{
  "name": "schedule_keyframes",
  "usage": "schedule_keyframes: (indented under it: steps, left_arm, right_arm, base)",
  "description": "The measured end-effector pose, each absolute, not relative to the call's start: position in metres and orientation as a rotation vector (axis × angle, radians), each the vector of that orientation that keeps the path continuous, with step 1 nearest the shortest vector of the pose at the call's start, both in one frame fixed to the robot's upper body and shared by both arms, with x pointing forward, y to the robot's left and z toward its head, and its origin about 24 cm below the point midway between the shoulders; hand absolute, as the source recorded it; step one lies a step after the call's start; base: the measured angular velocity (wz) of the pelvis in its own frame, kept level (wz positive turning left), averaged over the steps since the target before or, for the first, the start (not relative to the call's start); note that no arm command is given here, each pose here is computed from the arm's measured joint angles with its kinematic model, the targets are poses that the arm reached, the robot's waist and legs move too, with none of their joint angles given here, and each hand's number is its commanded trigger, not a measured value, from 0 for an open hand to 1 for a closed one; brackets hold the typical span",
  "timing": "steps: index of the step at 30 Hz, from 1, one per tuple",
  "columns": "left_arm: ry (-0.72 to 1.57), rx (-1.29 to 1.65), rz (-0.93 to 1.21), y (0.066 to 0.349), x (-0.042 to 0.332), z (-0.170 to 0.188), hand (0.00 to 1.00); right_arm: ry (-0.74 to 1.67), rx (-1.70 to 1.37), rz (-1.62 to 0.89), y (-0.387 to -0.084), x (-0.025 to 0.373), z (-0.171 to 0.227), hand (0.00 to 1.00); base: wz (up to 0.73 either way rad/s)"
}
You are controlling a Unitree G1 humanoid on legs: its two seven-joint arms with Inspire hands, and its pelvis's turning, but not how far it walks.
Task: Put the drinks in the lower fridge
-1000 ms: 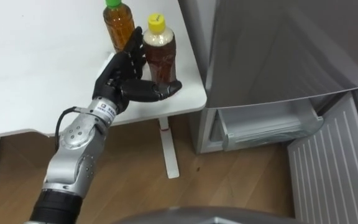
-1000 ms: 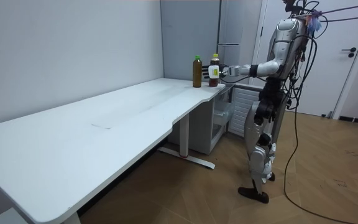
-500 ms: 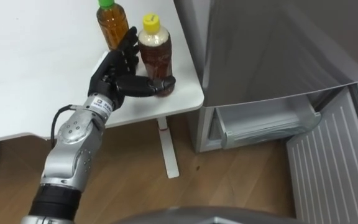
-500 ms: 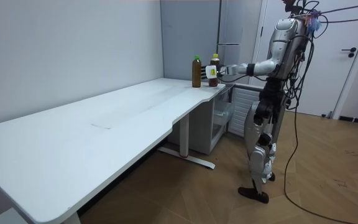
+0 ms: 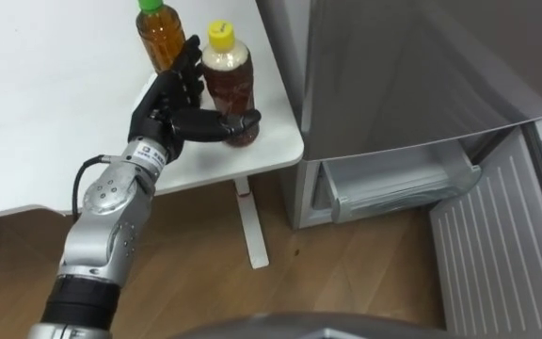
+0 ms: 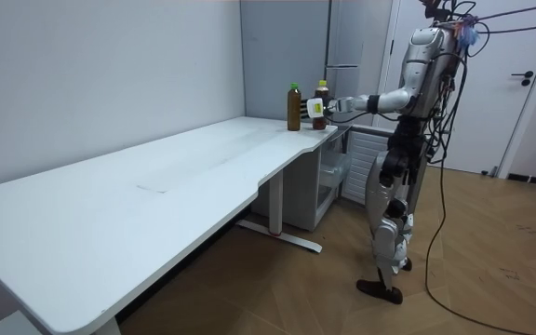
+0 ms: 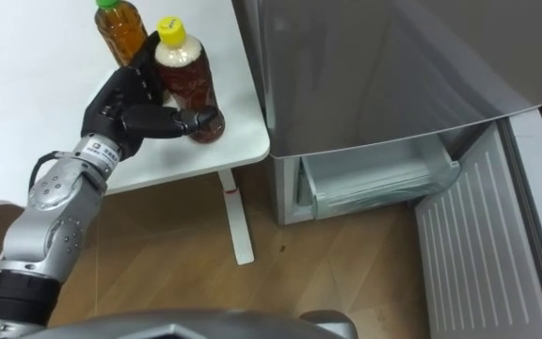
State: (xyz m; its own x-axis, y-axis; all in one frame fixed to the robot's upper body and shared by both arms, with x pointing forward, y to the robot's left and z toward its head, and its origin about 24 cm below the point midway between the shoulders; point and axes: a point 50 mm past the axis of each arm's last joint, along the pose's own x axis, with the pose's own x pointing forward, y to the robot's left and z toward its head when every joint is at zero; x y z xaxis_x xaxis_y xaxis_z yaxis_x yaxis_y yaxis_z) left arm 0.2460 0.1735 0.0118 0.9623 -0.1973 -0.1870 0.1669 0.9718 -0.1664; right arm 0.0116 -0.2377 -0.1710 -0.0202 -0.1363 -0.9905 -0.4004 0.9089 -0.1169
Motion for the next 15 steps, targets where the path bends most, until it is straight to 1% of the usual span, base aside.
schedule_keyframes:
  steps: [1, 15]
  left_arm:
    - [0.204, -0.150, -0.184, 0.1735, 0.2461, 0.0119, 1.00]
    - [0.217, -0.152, -0.166, 0.1753, 0.2466, 0.0095, 1.00]
  right_arm:
    - [1.592, -0.429, 0.221, -0.2377, 0.0115, -0.1710, 0.00]
    - [1.563, -0.464, 0.224, -0.2396, 0.0184, -0.1701, 0.00]
  base:
    - [0.00]
    - [-0.01]
